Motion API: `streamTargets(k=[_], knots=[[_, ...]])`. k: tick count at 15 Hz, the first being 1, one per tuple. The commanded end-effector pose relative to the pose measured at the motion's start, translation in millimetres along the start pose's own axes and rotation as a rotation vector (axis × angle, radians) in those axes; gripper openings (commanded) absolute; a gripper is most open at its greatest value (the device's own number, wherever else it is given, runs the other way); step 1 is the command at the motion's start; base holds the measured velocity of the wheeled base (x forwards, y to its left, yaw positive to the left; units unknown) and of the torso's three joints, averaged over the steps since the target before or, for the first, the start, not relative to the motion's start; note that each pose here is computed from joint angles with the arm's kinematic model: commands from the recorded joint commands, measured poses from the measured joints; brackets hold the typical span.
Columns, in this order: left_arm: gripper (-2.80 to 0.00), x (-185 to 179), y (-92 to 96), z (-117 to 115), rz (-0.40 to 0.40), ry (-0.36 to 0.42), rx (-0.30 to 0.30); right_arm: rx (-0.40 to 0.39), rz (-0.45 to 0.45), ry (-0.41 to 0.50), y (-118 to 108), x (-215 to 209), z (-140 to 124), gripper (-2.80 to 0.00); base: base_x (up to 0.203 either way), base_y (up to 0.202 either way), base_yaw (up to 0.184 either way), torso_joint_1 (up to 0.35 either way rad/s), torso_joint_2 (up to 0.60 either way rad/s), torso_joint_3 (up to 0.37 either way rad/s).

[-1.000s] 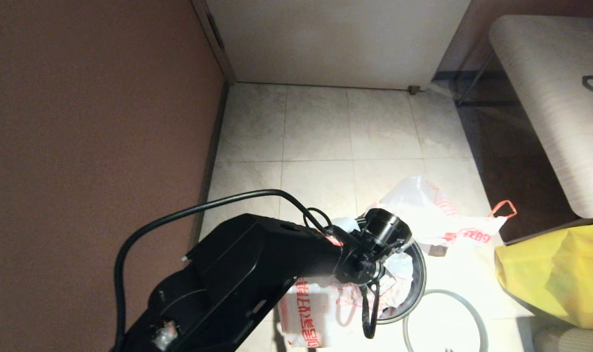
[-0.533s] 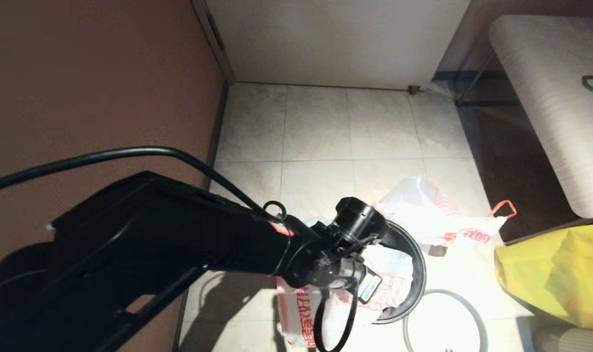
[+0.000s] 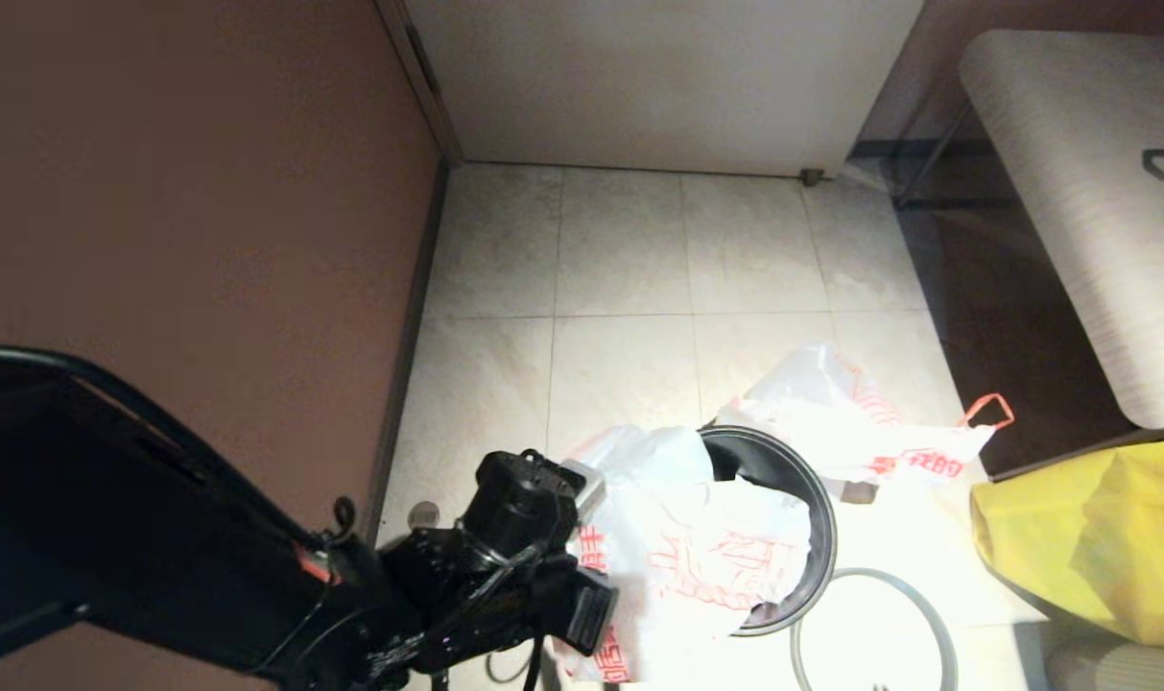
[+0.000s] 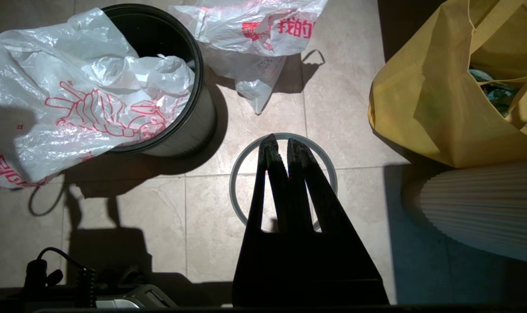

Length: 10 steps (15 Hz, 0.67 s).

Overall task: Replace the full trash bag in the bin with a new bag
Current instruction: Put the new garbage bag on the trash can

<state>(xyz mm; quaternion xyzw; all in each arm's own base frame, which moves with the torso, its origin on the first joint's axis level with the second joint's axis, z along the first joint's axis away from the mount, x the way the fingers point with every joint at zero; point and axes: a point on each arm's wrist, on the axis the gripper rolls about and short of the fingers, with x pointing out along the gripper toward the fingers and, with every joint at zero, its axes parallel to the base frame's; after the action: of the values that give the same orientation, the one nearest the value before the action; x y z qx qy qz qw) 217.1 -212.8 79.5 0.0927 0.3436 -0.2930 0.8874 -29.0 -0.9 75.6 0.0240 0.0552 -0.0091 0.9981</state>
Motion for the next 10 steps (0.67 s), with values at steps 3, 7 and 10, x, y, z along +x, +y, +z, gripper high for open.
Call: streamTargets(k=[3, 7, 10], knots=[[0.0, -23.2, 25.3, -32.4, 0.038, -0.068, -0.058, 0.001, 0.0, 0.003, 0.0, 0.1, -0.1, -2.8, 0.0, 0.0, 0.0, 0.0, 0.0, 0.0], [0.0, -2.9, 41.8, -52.4, 0.09, -0.016, -0.061, 0.001, 0.0, 0.003, 0.0, 0.1, -0.1, -2.8, 0.0, 0.0, 0.0, 0.0, 0.0, 0.0], [0.0, 27.6, 59.5, -74.5, 0.116, -0.032, -0.033, 0.001, 0.0, 0.003, 0.0, 0.1, -0.1, -2.8, 0.0, 0.0, 0.0, 0.0, 0.0, 0.0]])
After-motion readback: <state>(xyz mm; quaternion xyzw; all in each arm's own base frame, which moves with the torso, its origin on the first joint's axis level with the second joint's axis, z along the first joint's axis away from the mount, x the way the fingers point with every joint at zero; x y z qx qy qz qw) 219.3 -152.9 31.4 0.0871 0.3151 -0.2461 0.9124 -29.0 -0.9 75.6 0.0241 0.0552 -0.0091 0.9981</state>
